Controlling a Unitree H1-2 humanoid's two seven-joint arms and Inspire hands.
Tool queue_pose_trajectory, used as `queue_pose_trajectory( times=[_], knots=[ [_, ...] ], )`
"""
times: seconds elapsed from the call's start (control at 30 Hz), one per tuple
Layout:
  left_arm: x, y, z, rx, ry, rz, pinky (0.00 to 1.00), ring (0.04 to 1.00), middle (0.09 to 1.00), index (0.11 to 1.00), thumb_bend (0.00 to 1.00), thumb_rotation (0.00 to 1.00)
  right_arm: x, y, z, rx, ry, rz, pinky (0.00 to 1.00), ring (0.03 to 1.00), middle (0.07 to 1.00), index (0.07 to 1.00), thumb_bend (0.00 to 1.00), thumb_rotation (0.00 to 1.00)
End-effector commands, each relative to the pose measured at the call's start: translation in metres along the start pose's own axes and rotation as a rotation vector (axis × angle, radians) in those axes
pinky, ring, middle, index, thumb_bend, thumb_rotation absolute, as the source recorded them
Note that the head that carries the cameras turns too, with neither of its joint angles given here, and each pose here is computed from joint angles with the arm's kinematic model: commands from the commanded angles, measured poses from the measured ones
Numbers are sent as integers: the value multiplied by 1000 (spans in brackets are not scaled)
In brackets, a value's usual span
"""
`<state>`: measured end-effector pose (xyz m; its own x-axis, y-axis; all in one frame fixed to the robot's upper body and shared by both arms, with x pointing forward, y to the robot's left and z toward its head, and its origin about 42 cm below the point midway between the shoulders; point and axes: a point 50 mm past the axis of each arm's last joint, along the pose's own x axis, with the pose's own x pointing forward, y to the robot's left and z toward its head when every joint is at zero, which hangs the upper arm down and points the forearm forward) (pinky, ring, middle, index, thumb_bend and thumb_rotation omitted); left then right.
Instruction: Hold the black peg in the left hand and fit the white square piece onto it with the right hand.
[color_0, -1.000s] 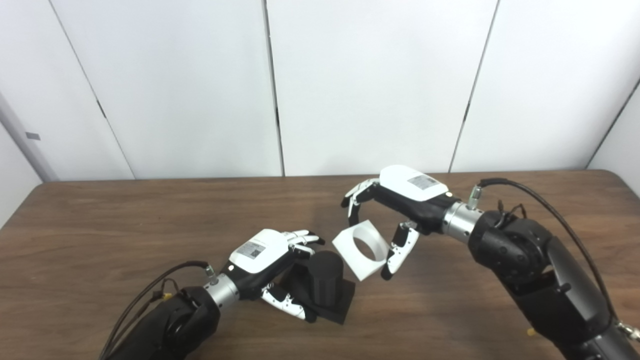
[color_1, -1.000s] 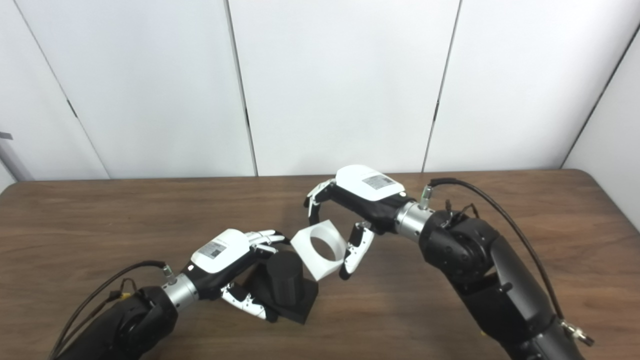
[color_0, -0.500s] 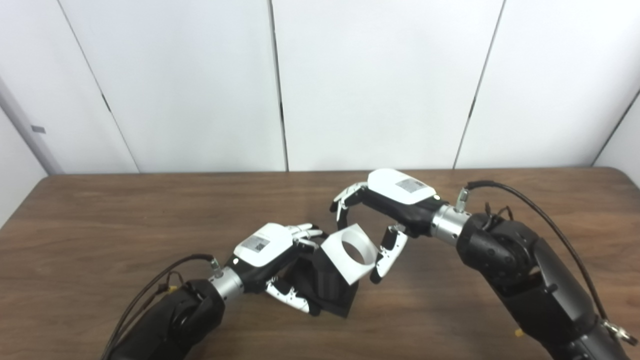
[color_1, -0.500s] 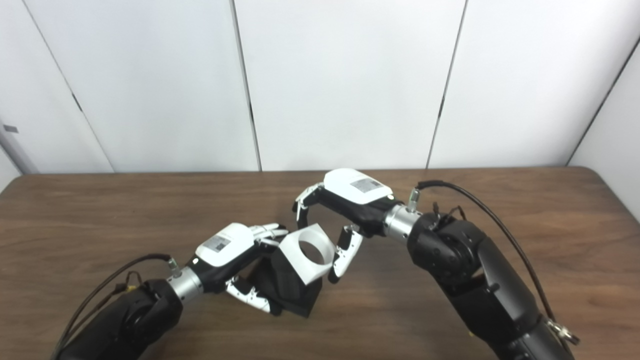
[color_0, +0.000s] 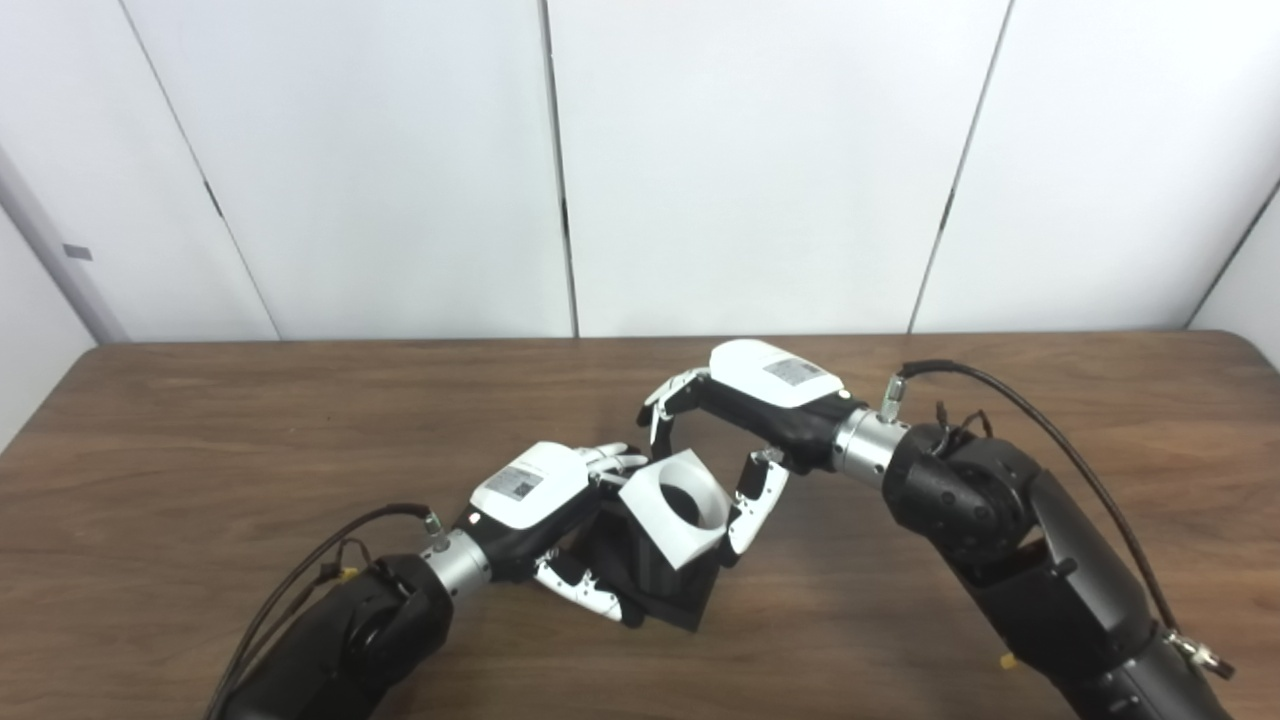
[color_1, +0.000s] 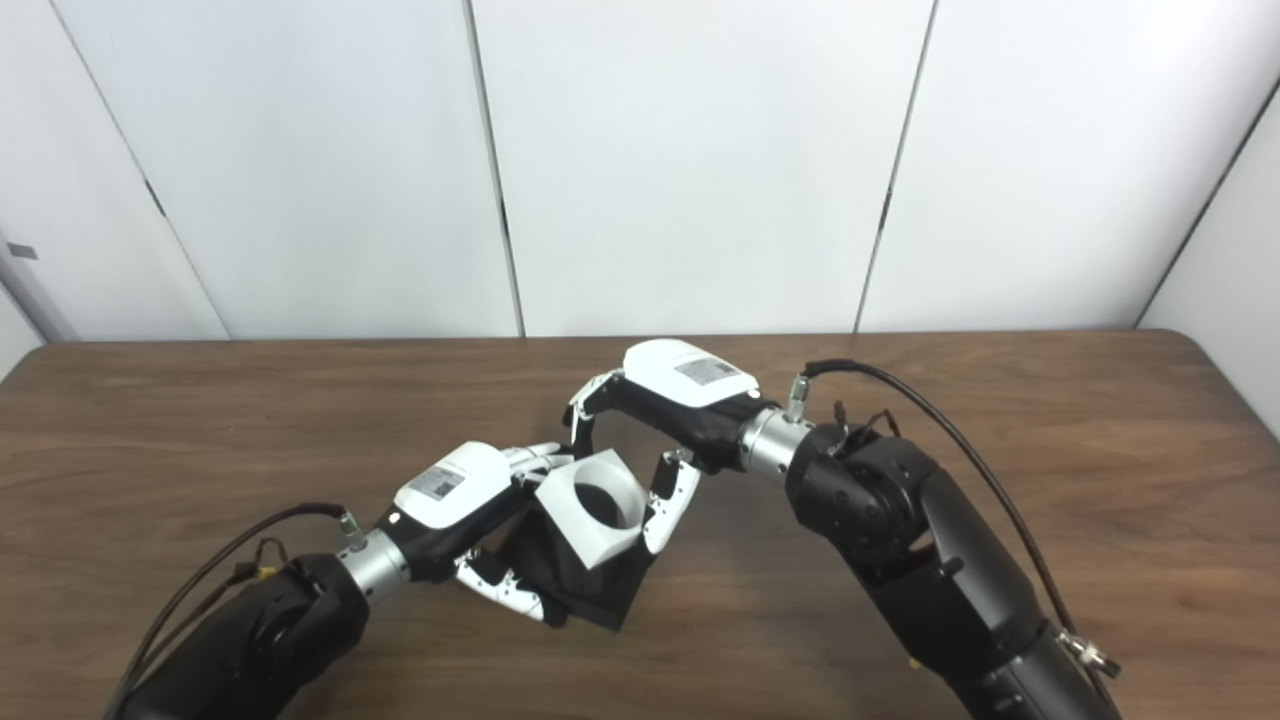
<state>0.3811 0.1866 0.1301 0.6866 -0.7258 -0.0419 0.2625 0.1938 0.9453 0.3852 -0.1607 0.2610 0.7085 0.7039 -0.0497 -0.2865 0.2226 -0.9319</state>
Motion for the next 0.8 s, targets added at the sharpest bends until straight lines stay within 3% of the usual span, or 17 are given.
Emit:
queue_pose_trajectory(
  times=[0.0, 0.77],
  knots=[
    [0, -20, 2, 45, 35, -118, 865, 928, 892, 487, 523, 72, 6, -23, 10, -46, -54, -74, 739, 804, 759, 478, 521, 138],
    [2, -22, 6, 57, 28, -122, 855, 922, 890, 487, 523, 72, 20, -10, 20, -24, -89, -60, 738, 789, 749, 477, 522, 138]
  ],
)
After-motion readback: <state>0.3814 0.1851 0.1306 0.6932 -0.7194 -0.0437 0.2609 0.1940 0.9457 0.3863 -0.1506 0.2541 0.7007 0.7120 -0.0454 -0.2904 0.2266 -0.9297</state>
